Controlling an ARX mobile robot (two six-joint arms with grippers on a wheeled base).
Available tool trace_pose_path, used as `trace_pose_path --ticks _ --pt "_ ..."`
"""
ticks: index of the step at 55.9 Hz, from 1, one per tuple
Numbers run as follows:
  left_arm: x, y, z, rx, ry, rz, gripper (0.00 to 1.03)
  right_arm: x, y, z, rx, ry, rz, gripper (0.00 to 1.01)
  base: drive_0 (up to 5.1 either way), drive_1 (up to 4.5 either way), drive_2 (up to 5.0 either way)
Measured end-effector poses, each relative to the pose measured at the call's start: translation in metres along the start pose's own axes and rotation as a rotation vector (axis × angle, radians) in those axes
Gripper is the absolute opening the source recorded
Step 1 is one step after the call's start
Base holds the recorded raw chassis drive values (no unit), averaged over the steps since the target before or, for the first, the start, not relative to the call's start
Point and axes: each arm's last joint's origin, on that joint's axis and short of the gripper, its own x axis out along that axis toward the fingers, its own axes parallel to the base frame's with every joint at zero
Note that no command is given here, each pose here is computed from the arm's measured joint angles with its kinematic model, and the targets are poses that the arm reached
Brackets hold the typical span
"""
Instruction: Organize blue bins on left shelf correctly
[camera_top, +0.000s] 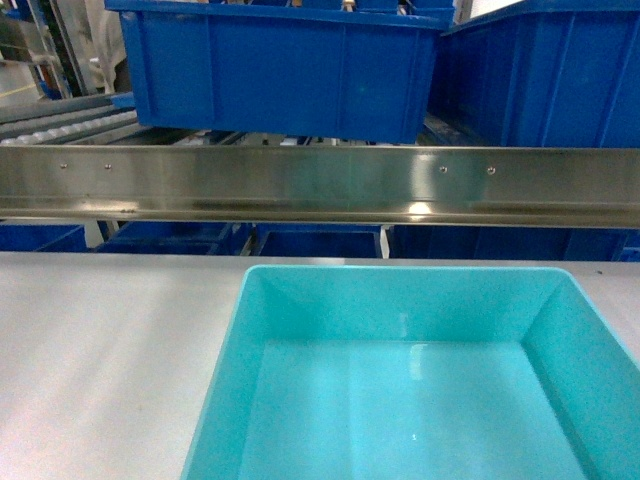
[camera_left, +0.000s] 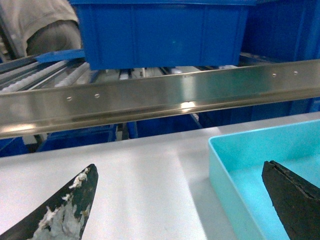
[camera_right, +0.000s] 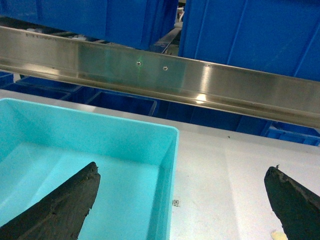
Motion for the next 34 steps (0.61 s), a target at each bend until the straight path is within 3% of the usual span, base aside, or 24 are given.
trace_pose_path --ticks 4,7,11,17,26,34 --pt "0.016 -0.003 0.004 0.031 0.025 -0.009 0.98 0.015 -0.001 0.001 -0.002 0.031 0.007 0.98 0.0 0.00 0.0" --pt "0.030 -0.005 0.003 0.035 0.059 -0.024 0.98 0.030 -0.002 0.000 -0.004 0.076 0.022 0.98 0.0 0.00 0.0" --pt "0.053 -0.013 -0.006 0.045 0.225 -0.032 0.98 0.054 -0.002 -0.008 -0.012 0.221 0.044 0.98 0.0 0.00 0.0" --pt "0.074 -0.029 -0.010 0.005 0.359 -0.102 0.98 0.075 -0.003 -0.014 -0.025 0.338 0.054 0.98 0.0 0.00 0.0" --pt "0.097 -0.049 0.002 -0.036 0.399 -0.149 0.98 0.092 -0.008 -0.007 -0.019 0.379 0.055 0.98 0.0 0.00 0.0" --pt "0.112 -0.072 0.005 -0.047 0.466 -0.171 0.98 0.102 -0.014 -0.011 -0.006 0.470 0.068 0.98 0.0 0.00 0.0"
